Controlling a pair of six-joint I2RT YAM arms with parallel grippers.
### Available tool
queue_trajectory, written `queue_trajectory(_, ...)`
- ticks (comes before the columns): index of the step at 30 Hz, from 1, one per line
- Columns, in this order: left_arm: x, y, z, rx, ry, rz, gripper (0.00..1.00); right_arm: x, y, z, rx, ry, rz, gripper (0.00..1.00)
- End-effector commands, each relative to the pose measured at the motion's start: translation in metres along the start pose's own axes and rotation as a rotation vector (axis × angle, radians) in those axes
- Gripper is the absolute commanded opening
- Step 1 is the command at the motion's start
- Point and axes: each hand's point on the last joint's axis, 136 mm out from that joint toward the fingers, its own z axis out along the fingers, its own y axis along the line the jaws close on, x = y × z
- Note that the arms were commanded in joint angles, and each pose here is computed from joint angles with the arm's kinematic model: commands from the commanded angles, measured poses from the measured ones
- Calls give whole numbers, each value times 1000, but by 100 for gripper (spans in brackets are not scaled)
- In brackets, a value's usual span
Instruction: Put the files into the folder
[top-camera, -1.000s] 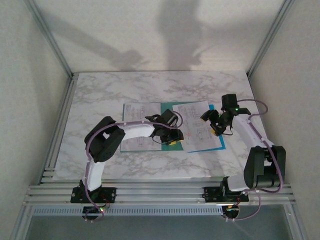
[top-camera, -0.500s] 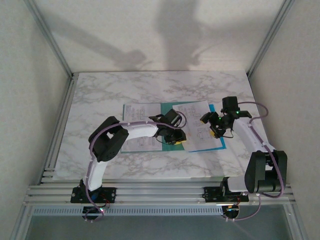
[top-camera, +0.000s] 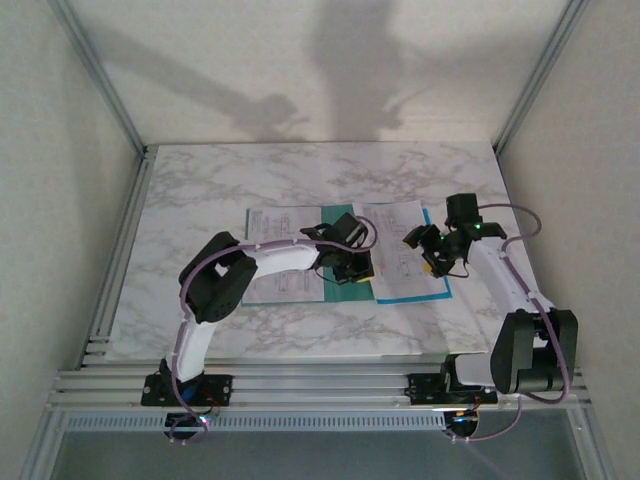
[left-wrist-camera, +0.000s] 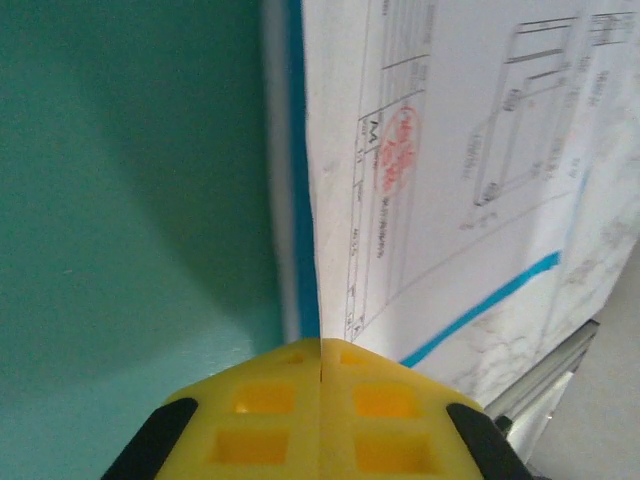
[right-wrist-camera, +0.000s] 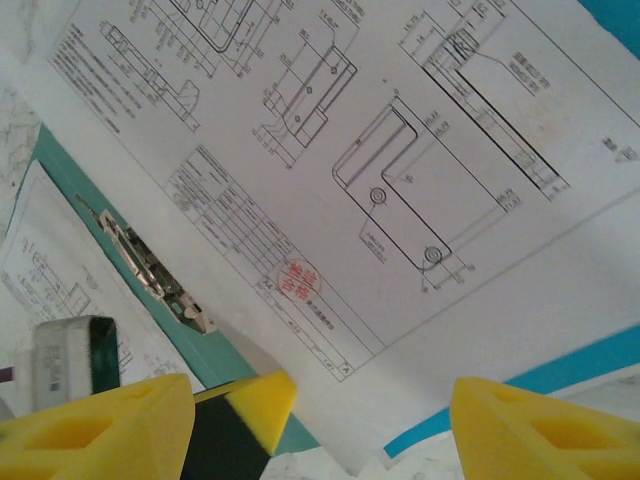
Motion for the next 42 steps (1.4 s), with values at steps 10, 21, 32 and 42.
queue_trajectory(10,4,-32,10,21,46,58,0,-15,1,-35,57,-121,-35,68)
queue_trajectory(21,23,-17,21,-20,66,29,0,-18,5,-33,49,-118,-23,68)
queue_trajectory(32,24,-8,9,-49,50,39,0,-13,-1,-28,52,-101,-20,68)
queue_trajectory(42,9,-14,-2,-61,15,51,0,-8,-2,-24,50,-82,-16,68)
